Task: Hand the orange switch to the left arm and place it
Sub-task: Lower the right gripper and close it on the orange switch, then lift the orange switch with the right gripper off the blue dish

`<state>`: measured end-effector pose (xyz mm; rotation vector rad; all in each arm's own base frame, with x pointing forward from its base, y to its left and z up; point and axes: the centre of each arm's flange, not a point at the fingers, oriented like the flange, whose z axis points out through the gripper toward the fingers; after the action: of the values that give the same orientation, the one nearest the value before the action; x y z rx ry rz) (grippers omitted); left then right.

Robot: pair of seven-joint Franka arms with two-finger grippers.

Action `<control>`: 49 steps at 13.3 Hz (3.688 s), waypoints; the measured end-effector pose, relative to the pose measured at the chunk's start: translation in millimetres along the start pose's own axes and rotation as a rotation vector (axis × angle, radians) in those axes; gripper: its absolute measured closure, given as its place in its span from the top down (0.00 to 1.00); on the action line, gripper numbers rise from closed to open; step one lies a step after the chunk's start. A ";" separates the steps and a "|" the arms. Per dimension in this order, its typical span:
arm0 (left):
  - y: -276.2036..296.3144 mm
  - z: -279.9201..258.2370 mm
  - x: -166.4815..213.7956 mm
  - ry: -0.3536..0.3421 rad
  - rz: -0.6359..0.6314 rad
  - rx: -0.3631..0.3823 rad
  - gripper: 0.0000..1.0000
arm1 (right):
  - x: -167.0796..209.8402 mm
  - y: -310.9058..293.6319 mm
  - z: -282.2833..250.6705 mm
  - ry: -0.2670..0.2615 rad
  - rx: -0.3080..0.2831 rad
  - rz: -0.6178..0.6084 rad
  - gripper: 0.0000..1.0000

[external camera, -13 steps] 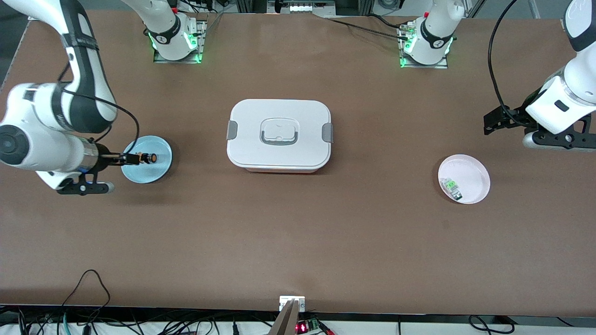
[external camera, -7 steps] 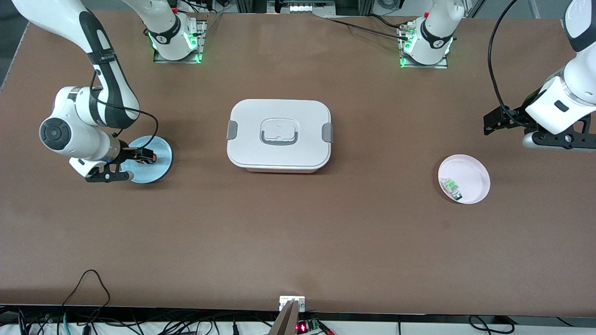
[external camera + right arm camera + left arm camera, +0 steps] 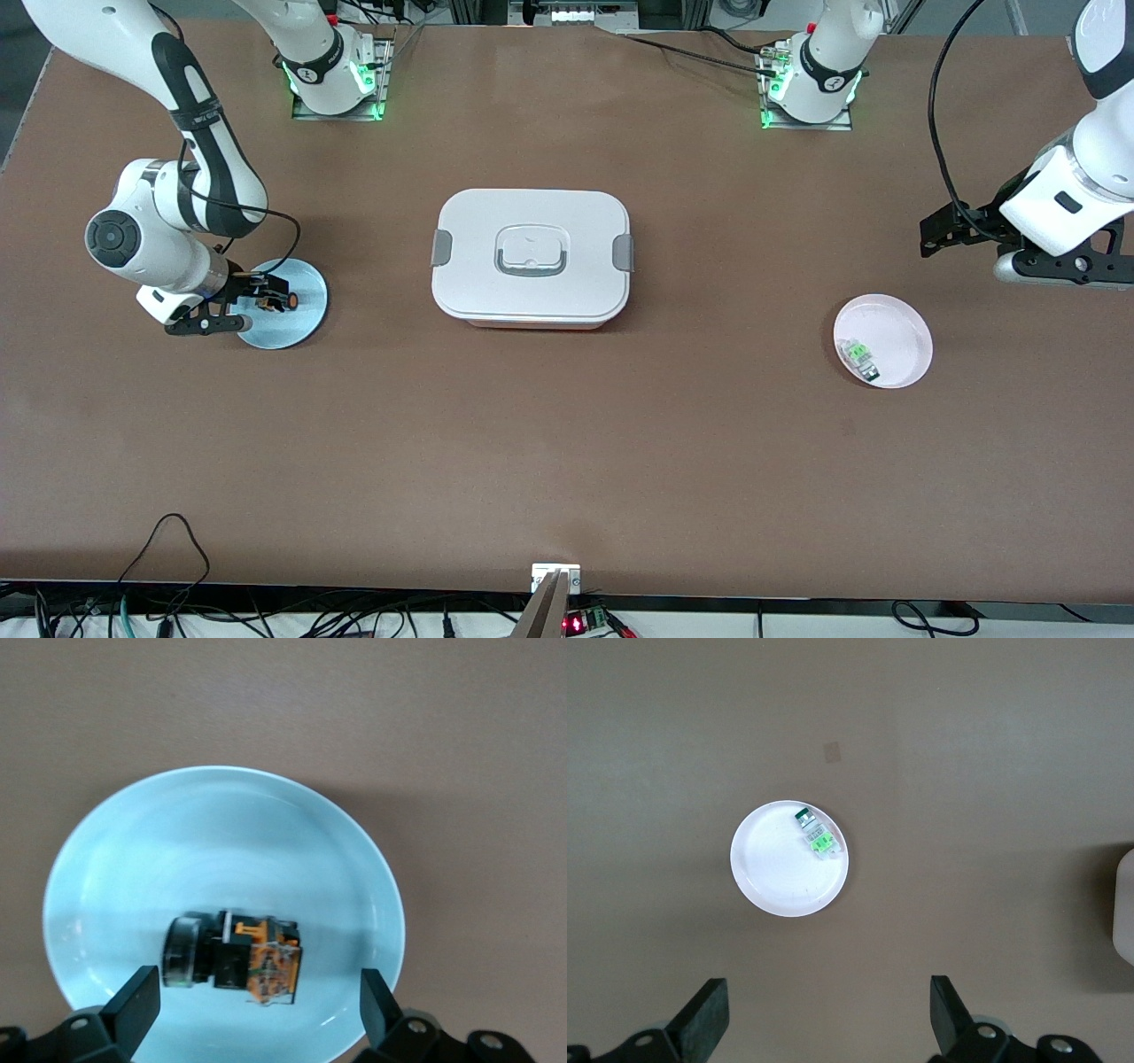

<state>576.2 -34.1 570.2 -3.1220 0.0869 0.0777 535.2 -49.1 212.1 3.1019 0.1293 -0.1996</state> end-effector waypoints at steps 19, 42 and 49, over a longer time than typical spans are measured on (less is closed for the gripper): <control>0.0 0.0 0.0 0.000 0.000 0.000 1.00 | 2.6 -15.6 31.0 -0.025 0.007 0.000 0.99; 0.0 0.1 0.1 0.000 0.000 0.000 1.00 | 6.1 -34.0 31.2 -0.025 0.016 -0.065 0.73; 0.0 0.2 0.1 0.000 0.000 0.000 1.00 | 32.6 -48.0 -66.8 -0.078 0.040 -0.100 0.73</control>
<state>576.3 -34.1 570.0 -3.1220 0.0869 0.0784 571.8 3.7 272.9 3.1239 0.2819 -0.3297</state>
